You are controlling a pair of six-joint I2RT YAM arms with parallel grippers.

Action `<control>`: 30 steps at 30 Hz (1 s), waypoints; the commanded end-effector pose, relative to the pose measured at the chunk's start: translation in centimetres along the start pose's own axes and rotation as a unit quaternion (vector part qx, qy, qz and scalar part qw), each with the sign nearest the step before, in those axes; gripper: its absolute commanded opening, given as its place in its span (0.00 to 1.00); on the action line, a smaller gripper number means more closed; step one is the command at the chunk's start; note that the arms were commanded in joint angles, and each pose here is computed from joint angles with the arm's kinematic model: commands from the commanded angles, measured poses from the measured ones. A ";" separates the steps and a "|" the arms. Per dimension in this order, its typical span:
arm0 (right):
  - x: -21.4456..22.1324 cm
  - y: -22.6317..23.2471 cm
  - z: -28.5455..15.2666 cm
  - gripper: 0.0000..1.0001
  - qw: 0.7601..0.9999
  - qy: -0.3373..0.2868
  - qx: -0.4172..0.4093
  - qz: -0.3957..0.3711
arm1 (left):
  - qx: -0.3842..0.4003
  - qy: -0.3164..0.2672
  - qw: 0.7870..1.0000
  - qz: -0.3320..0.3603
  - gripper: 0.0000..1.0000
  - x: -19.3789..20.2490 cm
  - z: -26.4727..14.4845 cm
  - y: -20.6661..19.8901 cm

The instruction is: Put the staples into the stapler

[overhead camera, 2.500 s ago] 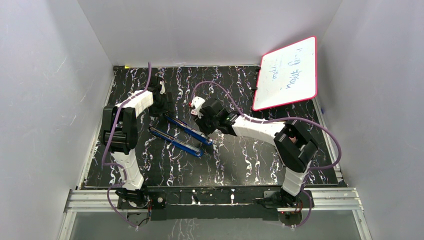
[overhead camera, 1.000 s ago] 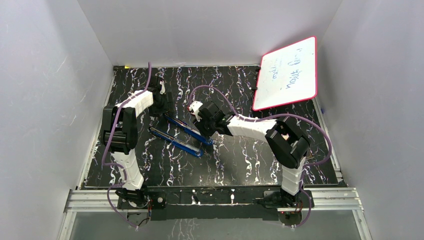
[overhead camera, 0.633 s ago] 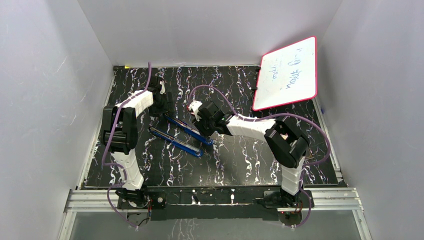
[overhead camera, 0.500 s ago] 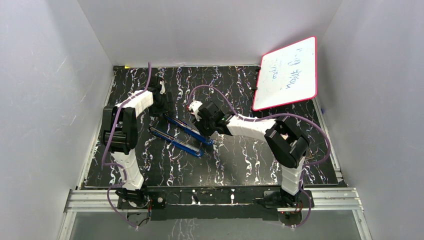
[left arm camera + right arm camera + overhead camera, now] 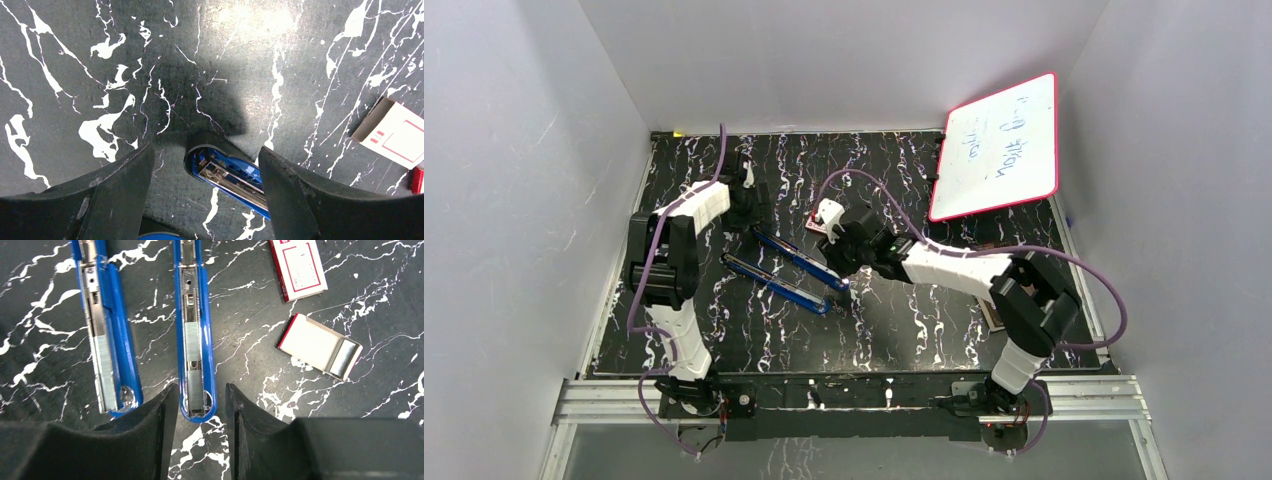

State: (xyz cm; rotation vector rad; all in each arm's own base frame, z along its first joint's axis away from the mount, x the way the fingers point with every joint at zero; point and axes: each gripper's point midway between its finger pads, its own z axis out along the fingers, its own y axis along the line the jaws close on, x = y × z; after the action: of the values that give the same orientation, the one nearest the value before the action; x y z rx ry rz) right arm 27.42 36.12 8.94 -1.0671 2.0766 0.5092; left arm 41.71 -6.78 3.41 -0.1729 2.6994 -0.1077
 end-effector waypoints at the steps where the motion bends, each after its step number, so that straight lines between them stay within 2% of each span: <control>1: -3.3 1.2 -1.6 0.48 0.996 -0.081 -0.033 -0.028 | 0.021 -0.052 0.998 -0.002 0.75 -2.0 -3.6 -0.9; 7: -2.6 4.1 -2.2 0.49 0.985 -0.096 -0.118 -0.075 | 0.029 -0.090 0.995 -0.029 0.77 -3.5 -6.0 -1.3; 11: -2.4 5.8 -1.9 0.50 0.979 -0.108 -0.144 -0.094 | 0.031 -0.115 0.991 -0.055 0.79 -3.9 -8.4 -1.3; 20: -1.1 8.2 0.2 0.54 0.981 -0.094 -0.145 -0.083 | -0.003 -0.123 0.986 -0.111 0.88 0.1 -10.3 1.1; 24: -0.1 9.1 1.0 0.57 0.984 -0.082 -0.141 -0.073 | -0.008 -0.126 0.984 -0.122 0.88 1.0 -10.6 1.7; 30: 1.7 8.8 2.3 0.57 0.991 -0.059 -0.111 -0.054 | -0.019 -0.126 0.984 -0.125 0.89 1.8 -10.7 2.3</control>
State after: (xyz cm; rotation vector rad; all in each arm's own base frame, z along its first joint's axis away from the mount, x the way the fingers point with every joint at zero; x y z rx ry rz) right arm 19.48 41.11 6.51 -1.3247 1.8757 0.7771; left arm 35.92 -5.11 10.83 -0.4634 2.4643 -0.1258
